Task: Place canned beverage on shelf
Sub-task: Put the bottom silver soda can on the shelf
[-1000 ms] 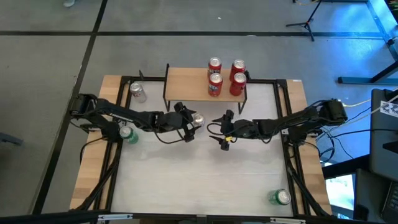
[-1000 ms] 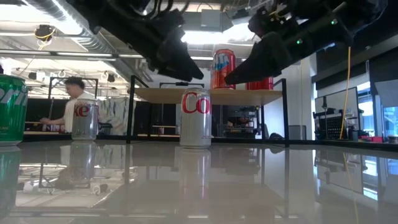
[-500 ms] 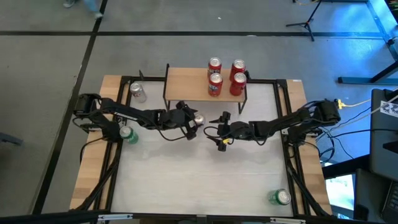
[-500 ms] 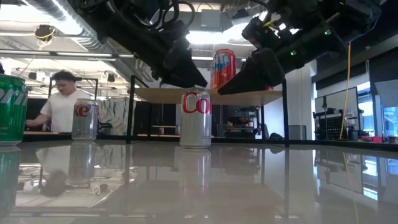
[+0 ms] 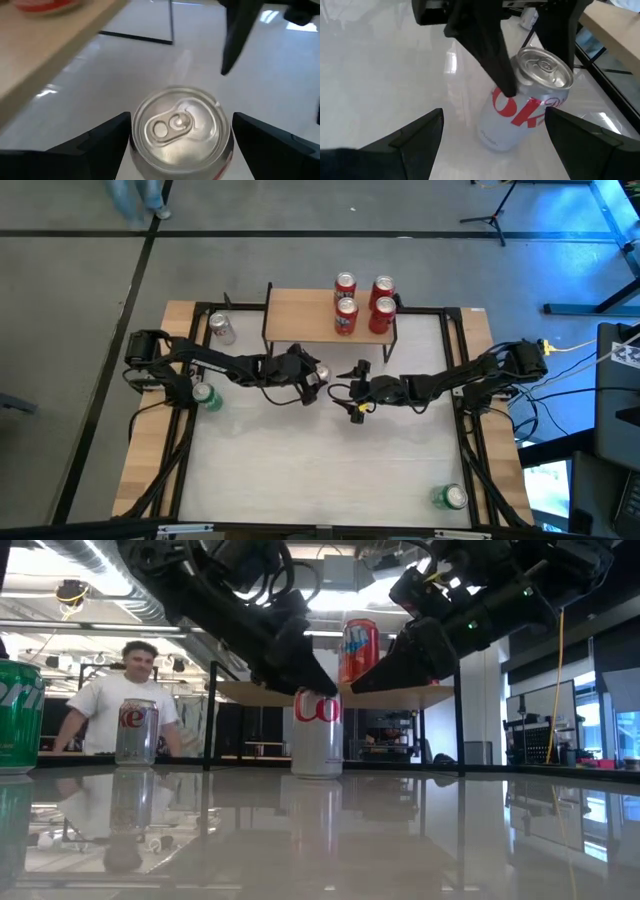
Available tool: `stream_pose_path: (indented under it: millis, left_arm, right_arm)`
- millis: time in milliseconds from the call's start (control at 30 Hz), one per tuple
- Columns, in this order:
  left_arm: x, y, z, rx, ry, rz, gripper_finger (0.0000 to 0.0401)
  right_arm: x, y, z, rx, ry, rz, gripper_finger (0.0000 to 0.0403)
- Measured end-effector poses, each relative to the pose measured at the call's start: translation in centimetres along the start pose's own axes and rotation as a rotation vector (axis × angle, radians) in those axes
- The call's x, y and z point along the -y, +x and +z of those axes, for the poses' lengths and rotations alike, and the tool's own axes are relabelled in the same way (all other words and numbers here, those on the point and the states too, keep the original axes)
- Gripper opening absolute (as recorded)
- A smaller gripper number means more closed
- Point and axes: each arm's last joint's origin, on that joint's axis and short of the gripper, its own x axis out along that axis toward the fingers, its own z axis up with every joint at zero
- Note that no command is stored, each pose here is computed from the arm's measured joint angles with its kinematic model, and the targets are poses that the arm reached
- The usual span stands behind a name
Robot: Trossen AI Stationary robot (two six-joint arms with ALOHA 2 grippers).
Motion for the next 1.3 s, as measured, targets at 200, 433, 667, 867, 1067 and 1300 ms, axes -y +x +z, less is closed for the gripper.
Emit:
stream_pose_path:
  millis: [200, 433, 667, 867, 1067, 1300]
  left_arm:
    - [0.0, 0.6, -0.6, -0.034, -0.016, -0.06, 0.0338]
    - [0.2, 1.3, -1.1, -0.033, -0.008, -0.066, 0.0337]
    - [0.2, 1.4, -1.0, -0.024, -0.013, -0.067, 0.0293]
    - [0.3, 1.3, -0.9, -0.016, 0.006, -0.08, 0.0278]
    - [0.9, -0.3, 0.2, 0.023, 0.017, -0.111, 0.0278]
    - [0.8, -4.3, 2.8, 0.09, 0.013, -0.139, 0.0285]
  right_arm:
    - [0.0, 0.0, 0.0, 0.001, 0.0, 0.0, 0.0344]
    - [0.0, 0.0, 0.0, 0.002, 0.001, -0.001, 0.0344]
    - [0.0, 0.0, 0.0, 0.0, 0.0, 0.001, 0.0344]
    - [-0.1, 0.0, 0.0, 0.0, -0.001, 0.025, 0.0344]
    - [0.0, -1.6, 1.6, 0.03, -0.003, 0.04, 0.0344]
    - [-0.9, -5.7, 4.2, 0.124, -0.013, 0.11, 0.0344]
